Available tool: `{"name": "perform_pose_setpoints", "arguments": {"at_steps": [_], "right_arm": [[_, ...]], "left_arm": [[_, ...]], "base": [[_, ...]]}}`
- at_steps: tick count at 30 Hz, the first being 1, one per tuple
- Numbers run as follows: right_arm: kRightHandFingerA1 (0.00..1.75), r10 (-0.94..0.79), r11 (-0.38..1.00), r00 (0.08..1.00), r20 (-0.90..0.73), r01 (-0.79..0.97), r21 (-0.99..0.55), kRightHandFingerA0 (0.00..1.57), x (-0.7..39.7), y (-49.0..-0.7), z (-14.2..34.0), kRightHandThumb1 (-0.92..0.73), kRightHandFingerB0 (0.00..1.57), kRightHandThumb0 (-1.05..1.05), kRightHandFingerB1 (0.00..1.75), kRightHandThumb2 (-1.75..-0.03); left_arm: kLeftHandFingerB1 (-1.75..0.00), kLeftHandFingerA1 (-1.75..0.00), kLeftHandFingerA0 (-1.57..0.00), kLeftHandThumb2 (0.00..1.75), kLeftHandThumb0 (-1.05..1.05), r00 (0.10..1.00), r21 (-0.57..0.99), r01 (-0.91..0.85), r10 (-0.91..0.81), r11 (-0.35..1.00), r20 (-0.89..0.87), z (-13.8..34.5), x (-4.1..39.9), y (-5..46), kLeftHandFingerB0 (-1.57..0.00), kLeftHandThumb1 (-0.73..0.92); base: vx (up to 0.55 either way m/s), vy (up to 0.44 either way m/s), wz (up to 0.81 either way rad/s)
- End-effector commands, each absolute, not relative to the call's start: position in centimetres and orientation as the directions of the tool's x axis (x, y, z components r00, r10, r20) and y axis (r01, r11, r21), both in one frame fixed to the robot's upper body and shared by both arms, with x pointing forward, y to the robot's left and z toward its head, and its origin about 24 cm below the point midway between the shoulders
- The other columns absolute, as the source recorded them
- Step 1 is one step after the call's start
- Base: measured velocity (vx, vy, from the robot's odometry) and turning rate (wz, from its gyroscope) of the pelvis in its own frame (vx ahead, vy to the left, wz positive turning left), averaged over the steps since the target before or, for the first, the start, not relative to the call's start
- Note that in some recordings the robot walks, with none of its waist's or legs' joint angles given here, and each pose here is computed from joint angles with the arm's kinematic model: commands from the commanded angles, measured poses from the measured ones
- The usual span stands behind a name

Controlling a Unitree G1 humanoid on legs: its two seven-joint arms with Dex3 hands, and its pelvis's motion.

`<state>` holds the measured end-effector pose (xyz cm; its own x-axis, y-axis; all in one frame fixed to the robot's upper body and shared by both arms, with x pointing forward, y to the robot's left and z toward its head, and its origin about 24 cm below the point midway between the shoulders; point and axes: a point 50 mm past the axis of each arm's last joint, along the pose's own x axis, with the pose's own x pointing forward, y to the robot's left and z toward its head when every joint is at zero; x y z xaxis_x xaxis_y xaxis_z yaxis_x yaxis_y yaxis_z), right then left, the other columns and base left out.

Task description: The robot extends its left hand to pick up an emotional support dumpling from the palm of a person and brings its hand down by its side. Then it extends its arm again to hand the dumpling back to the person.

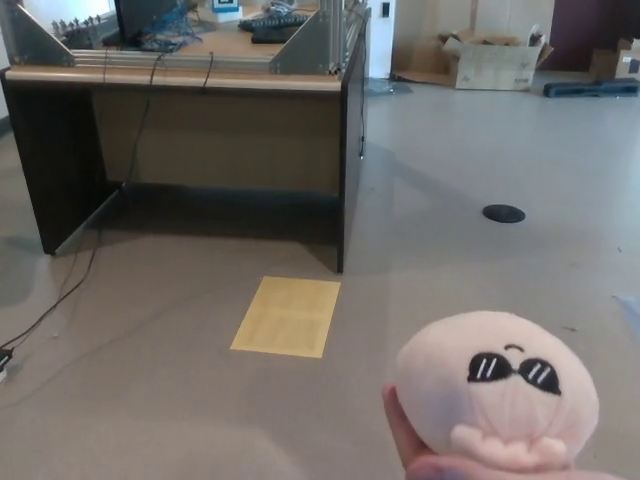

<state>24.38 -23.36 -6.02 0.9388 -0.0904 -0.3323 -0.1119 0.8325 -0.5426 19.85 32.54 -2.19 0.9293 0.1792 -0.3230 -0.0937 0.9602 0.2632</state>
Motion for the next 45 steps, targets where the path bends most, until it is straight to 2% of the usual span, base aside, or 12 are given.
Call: {"name": "perform_pose_setpoints", "arguments": {"at_steps": [1,4,7,8,9,11,17,20,21,22,34,45], "right_arm": [[0.63,-0.067,0.816,0.981,-0.18,-0.05,-0.576,0.83,24.4,-23.7,-4.9,-0.62,0.62,-0.25,0.44,-0.58],[0.61,-0.073,0.822,0.982,-0.172,-0.038,-0.569,0.82,24.7,-23.7,-4.7,-0.62,0.61,-0.25,0.43,-0.58],[0.61,-0.077,0.821,0.984,-0.163,-0.03,-0.57,0.83,25.0,-23.7,-4.6,-0.6,0.6,-0.24,0.43,-0.58],[0.61,-0.075,0.822,0.984,-0.159,-0.029,-0.568,0.82,25.2,-23.6,-4.5,-0.61,0.6,-0.25,0.43,-0.58],[0.61,-0.074,0.825,0.985,-0.154,-0.026,-0.565,0.82,25.4,-23.6,-4.3,-0.61,0.6,-0.25,0.43,-0.58],[0.61,-0.073,0.826,0.986,-0.152,-0.026,-0.564,0.82,25.5,-23.5,-4.3,-0.61,0.6,-0.26,0.43,-0.58],[0.58,-0.066,0.823,0.987,-0.147,-0.029,-0.567,0.83,26.2,-23.3,-3.9,-0.61,0.59,-0.25,0.43,-0.58],[0.6,-0.063,0.823,0.988,-0.143,-0.03,-0.567,0.83,26.4,-23.2,-3.8,-0.61,0.6,-0.25,0.43,-0.58],[0.62,-0.063,0.825,0.988,-0.14,-0.028,-0.565,0.83,26.4,-23.3,-3.7,-0.6,0.6,-0.24,0.43,-0.58],[0.63,-0.064,0.825,0.989,-0.137,-0.025,-0.564,0.83,26.4,-23.3,-3.7,-0.6,0.61,-0.23,0.44,-0.58],[0.63,-0.056,0.819,0.991,-0.125,-0.026,-0.574,0.82,27.1,-23.1,-3.2,-0.6,0.6,-0.23,0.44,-0.58],[0.6,-0.055,0.828,0.989,-0.135,-0.03,-0.56,0.77,27.6,-22.8,-2.9,-0.62,0.58,-0.23,0.45,-0.58]], "left_arm": [[-0.38,-0.44,-0.3,0.68,-0.56,0.972,0.106,-0.098,0.118,0.989,-0.203,0.0,20.4,34.0,-0.21,0.43],[-0.37,-0.39,-0.27,0.74,-0.72,0.991,0.134,-0.078,0.091,0.988,-0.097,3.2,22.5,34.4,-0.17,0.45],[-0.27,-0.37,-0.25,0.53,-0.46,0.991,0.201,0.02,-0.046,0.979,0.127,11.9,26.2,33.4,-0.16,0.44],[-0.48,-0.49,-0.03,0.85,-0.31,0.957,0.29,0.083,-0.157,0.954,0.243,16.6,27.7,32.6,0.0,0.28],[-0.48,-0.48,-0.01,0.85,-0.32,0.92,0.368,0.121,-0.243,0.922,0.308,20.5,28.5,31.8,0.0,0.26],[-0.22,-0.4,-0.13,0.71,-0.62,0.897,0.414,0.147,-0.298,0.898,0.326,22.6,28.8,31.1,-0.06,0.4],[-0.19,-0.29,0.0,0.76,-0.54,0.743,0.712,0.288,-0.618,0.641,0.256,33.0,28.9,25.0,0.0,0.34],[-0.22,-0.23,0.0,0.76,-0.53,0.716,0.781,0.305,-0.672,0.545,0.189,34.9,28.7,22.5,0.0,0.32],[-0.27,-0.26,-0.05,0.52,-0.64,0.708,0.813,0.289,-0.685,0.505,0.174,35.5,28.5,21.4,-0.01,0.38],[-0.23,-0.23,0.0,0.75,-0.5,0.66,0.865,0.272,-0.736,0.421,0.15,36.5,28.3,19.2,0.0,0.31],[-0.09,-0.11,0.0,0.78,-0.57,0.395,0.938,0.347,-0.91,0.017,-0.129,38.1,27.2,7.6,0.0,0.32],[0.0,-0.06,0.0,0.85,-0.64,0.37,0.879,0.403,-0.833,-0.255,-0.411,37.1,26.3,2.2,0.0,0.39]], "base": [[0.1,-0.007,0.03],[0.1,-0.006,0.02],[0.01,-0.005,0.07],[0.0,0.0,0.0],[0.0,0.0,0.0],[0.0,0.0,0.0],[0.0,0.0,0.0],[0.0,0.0,0.0],[0.0,0.0,0.0],[0.0,0.0,0.0],[0.0,0.0,0.0],[0.0,0.0,0.0]]}}
